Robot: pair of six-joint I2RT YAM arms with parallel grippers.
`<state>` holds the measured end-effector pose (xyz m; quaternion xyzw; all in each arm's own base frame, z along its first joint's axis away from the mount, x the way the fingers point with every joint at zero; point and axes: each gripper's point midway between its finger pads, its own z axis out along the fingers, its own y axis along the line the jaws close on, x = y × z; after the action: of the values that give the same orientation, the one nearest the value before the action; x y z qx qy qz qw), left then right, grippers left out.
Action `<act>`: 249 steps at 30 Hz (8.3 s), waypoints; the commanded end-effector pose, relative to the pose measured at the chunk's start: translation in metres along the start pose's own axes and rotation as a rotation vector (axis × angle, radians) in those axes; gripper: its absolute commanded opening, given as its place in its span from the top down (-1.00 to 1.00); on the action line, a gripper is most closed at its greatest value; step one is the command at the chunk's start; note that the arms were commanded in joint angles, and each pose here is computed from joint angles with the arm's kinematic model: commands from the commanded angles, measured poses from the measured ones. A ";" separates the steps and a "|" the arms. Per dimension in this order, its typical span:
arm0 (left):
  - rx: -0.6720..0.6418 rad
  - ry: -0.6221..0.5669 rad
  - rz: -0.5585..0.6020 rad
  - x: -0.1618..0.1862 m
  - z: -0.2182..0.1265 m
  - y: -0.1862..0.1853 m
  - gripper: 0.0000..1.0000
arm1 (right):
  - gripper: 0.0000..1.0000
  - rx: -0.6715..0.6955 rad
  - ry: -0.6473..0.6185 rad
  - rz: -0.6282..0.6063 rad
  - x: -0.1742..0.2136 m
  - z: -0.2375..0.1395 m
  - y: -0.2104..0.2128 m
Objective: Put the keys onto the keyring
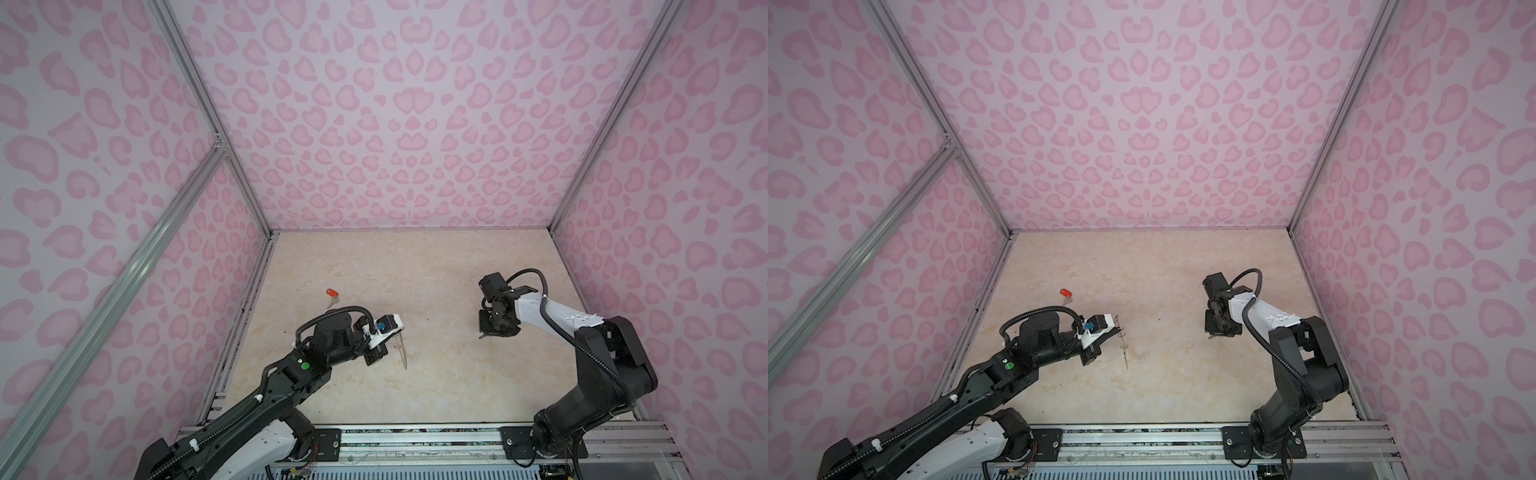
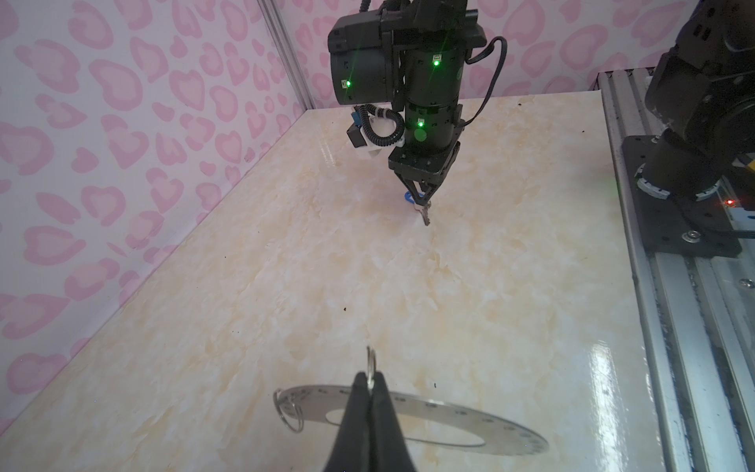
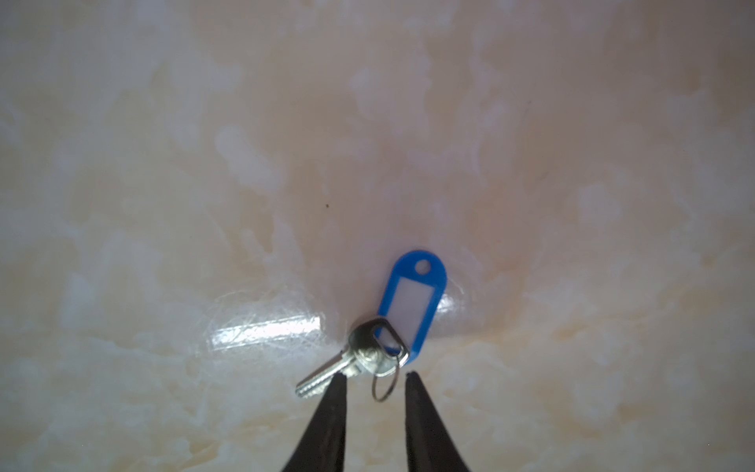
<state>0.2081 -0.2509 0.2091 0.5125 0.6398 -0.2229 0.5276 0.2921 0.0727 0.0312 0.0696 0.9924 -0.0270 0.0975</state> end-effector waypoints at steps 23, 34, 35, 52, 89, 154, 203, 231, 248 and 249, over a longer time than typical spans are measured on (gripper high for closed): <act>-0.022 -0.015 0.023 0.000 -0.002 0.002 0.93 | 0.46 0.023 -0.054 0.067 -0.001 -0.006 -0.015; -0.022 -0.026 0.023 -0.006 -0.003 0.003 0.93 | 0.58 0.020 -0.038 0.067 0.003 0.000 -0.014; -0.022 -0.027 0.024 -0.007 -0.003 0.003 0.93 | 0.58 0.017 -0.038 0.065 0.003 0.000 -0.013; -0.015 -0.027 0.021 -0.009 0.000 0.004 0.93 | 0.57 -0.017 -0.045 0.047 0.001 -0.001 0.002; -0.028 -0.025 0.021 -0.003 -0.002 0.004 0.93 | 1.00 -0.045 -0.169 -0.739 0.012 -0.048 0.093; 0.412 -0.080 0.015 -0.037 0.012 -0.047 0.93 | 1.00 -0.585 -1.175 -1.496 0.097 -0.229 0.183; 0.442 -0.087 0.027 -0.041 0.013 -0.050 0.93 | 1.00 -0.511 -1.235 -1.548 0.103 -0.227 0.186; 0.429 -0.090 0.003 -0.046 0.015 -0.046 0.93 | 1.00 -0.406 -1.239 -1.664 0.107 -0.215 0.180; 0.431 -0.112 -0.008 -0.051 0.017 -0.045 0.93 | 0.67 -0.346 -1.283 -1.633 0.099 -0.209 0.179; 0.435 -0.111 -0.007 -0.050 0.017 -0.045 0.93 | 0.54 -0.353 -1.272 -1.623 0.099 -0.207 0.179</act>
<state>0.1701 -0.2986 0.2239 0.5972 0.5698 -0.3774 0.4198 0.1766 0.2791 0.2066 -0.6790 0.4781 0.0297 0.5563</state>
